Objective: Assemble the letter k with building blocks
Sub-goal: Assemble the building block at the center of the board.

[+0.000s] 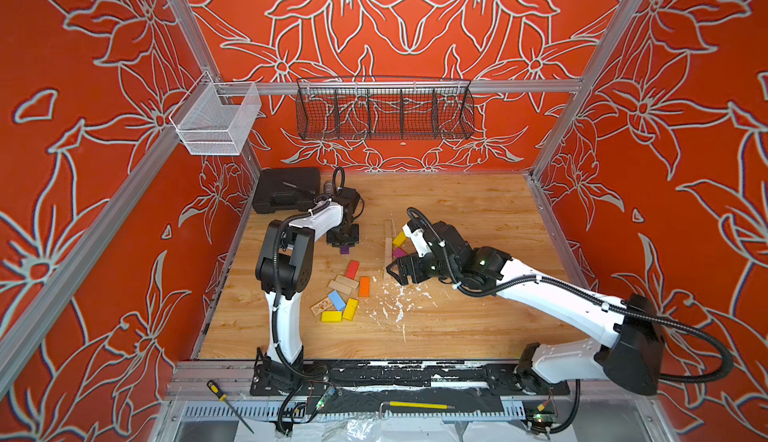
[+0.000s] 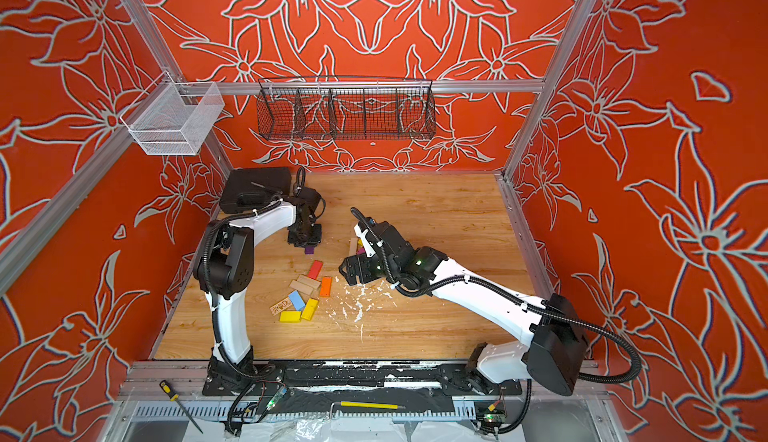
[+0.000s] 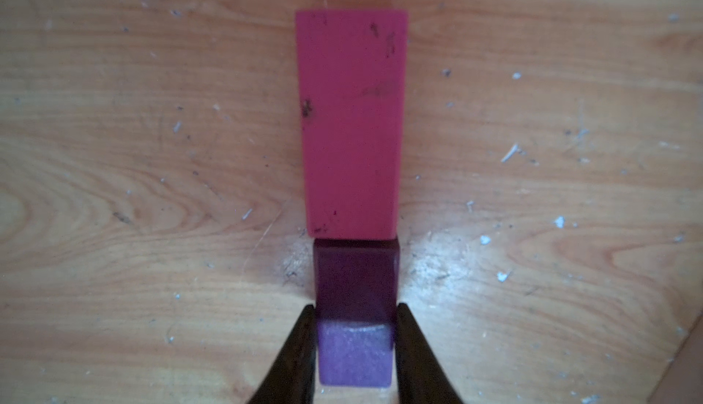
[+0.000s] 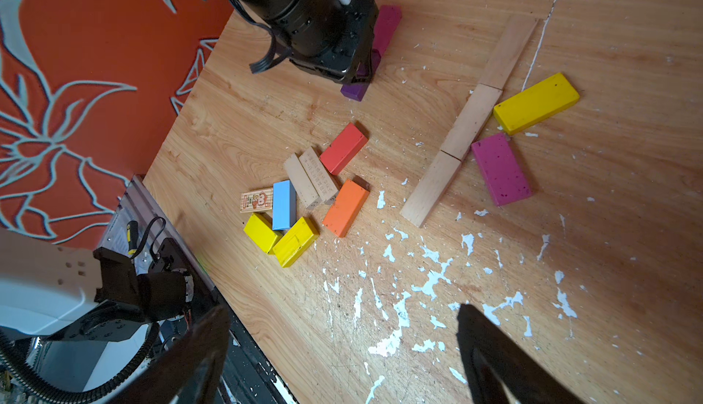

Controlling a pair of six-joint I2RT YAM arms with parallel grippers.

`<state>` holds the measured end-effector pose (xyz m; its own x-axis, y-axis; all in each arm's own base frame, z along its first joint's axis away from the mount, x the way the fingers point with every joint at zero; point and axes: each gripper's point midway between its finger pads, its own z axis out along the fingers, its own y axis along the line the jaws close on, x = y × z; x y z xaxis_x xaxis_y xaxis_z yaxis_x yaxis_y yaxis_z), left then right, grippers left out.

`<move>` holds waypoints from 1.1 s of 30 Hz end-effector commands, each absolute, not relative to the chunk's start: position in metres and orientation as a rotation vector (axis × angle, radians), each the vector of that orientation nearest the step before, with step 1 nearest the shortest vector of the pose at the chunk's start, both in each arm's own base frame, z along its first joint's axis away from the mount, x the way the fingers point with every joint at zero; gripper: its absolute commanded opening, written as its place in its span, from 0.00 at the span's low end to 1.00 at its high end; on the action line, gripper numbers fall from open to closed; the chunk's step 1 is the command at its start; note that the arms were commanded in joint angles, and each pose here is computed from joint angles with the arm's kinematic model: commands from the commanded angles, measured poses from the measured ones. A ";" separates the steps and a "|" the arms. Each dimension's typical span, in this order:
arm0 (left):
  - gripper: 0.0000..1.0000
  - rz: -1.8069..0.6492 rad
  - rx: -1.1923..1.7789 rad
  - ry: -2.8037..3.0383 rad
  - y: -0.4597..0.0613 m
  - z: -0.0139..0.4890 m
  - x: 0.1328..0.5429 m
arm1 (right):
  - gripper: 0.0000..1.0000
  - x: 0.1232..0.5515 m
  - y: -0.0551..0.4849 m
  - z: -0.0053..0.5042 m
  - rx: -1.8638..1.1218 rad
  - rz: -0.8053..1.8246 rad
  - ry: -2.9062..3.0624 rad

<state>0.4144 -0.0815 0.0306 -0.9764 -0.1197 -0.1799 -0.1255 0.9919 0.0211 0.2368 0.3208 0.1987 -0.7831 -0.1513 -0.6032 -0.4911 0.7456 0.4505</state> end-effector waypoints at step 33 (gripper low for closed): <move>0.62 -0.021 -0.192 2.945 -0.085 0.036 0.416 | 0.95 0.249 0.324 0.209 -0.416 0.800 2.390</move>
<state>0.4173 -0.0823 0.0250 -0.9779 -0.1163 -0.1739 -0.1196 0.9928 0.0085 0.2390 0.3257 0.1924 -0.7943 -0.1597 -0.5861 -0.4843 0.7488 0.4524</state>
